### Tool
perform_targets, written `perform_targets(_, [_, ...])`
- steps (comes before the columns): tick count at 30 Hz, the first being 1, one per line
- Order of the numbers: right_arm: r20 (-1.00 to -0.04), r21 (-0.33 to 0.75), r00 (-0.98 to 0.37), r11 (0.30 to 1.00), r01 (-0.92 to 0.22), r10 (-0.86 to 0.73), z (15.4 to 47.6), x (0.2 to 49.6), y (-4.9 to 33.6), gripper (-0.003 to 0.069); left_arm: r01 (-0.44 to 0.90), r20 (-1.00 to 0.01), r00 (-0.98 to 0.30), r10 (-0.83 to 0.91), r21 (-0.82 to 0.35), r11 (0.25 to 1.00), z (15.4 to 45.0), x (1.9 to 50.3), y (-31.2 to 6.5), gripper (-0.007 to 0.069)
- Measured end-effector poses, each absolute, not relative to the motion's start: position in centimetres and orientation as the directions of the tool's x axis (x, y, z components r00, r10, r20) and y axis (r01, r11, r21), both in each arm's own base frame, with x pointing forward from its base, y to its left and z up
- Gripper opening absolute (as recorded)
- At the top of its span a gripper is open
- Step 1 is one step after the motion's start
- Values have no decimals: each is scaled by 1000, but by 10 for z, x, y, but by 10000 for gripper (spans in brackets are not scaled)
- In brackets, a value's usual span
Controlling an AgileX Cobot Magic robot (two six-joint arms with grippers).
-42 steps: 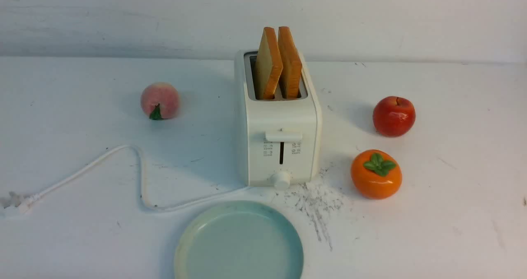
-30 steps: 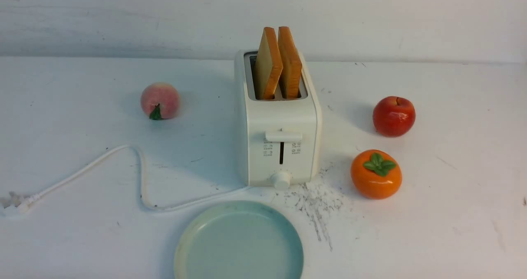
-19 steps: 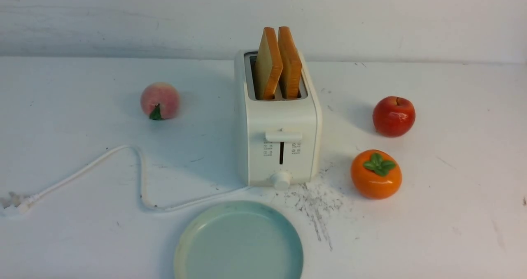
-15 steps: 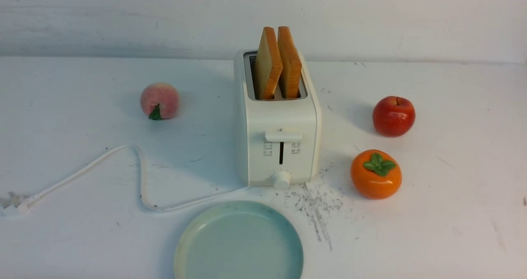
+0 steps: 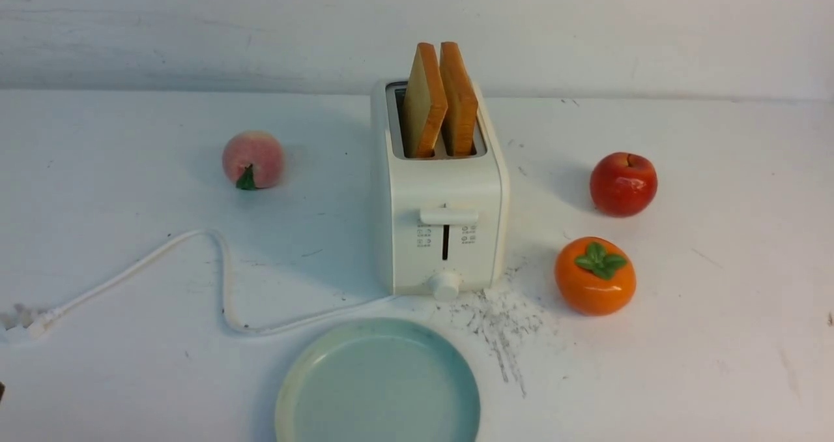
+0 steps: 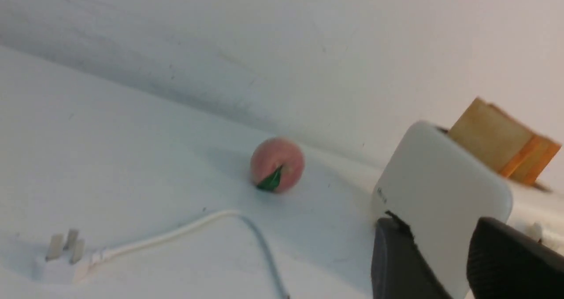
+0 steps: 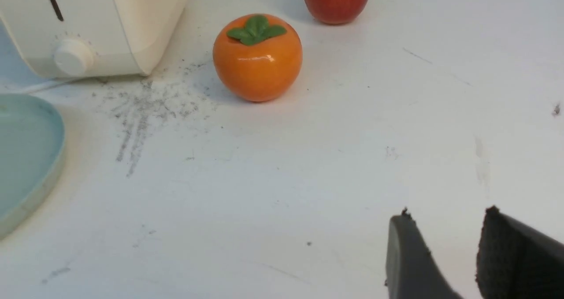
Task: Take toasted bread from bread machine on white table place on plate.
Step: 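Reach for a toast slice standing in the toaster with the left gripper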
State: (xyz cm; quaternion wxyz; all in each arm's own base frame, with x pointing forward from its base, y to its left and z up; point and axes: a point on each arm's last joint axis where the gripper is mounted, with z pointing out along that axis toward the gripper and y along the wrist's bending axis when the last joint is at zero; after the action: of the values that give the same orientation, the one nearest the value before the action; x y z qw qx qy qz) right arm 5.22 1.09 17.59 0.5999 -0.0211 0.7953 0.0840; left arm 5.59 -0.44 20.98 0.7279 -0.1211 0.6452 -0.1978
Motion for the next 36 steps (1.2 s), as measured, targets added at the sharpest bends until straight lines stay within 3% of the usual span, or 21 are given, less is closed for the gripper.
perform_targets(3, [-950,227,-251,964,-137,188,179,53,13,240,161,-862,132,-489,-468,869,215,55,-4,237])
perform_targets(5, [-913,396,-162,908,-136,374,190,55,14,240,210,-815,191,-548,-511,834,222,53,-4,237])
perform_targets(9, [-829,559,-54,819,-131,557,201,56,9,240,307,-729,299,-616,-538,785,236,48,-3,230])
perform_targets(12, [-750,655,11,746,-125,661,207,56,4,240,361,-661,342,-667,-563,743,245,44,-1,156])
perform_targets(16, [-669,729,80,673,-122,739,214,56,-1,240,410,-613,361,-703,-573,710,279,38,-1,3])
perform_targets(21, [-688,689,101,691,-218,719,254,47,3,230,374,-708,354,-611,-491,787,330,39,-5,-14])
perform_targets(24, [-766,605,50,746,-279,640,292,42,12,180,260,-812,258,-524,-464,847,353,55,-6,-14])
perform_targets(25, [-820,556,-40,778,-292,571,310,47,20,134,167,-845,151,-513,-490,856,359,69,-5,-14])
perform_targets(27, [-843,537,-135,794,-287,521,315,55,25,95,68,-856,34,-515,-512,856,359,84,-3,-14])
perform_targets(28, [-863,493,-274,824,-278,424,321,70,33,30,-74,-838,-139,-527,-522,850,354,102,-2,-14])
perform_targets(30, [-853,473,-376,841,-262,363,319,82,37,-1,-149,-813,-241,-531,-509,848,349,111,-2,-14])
perform_targets(31, [-838,437,-460,864,-249,292,316,94,39,-15,-230,-766,-374,-522,-469,853,342,121,-3,-14])
perform_targets(32, [-825,423,-501,873,-241,262,314,99,40,-17,-255,-741,-434,-512,-445,859,338,126,-4,-14])
perform_targets(33, [-780,384,-597,897,-221,186,305,114,41,-16,-289,-647,-603,-468,-369,883,326,141,-9,-14])
perform_targets(36, [-732,350,-669,914,-203,132,296,127,41,-10,-256,-549,-731,-405,-329,909,317,154,-17,-14])
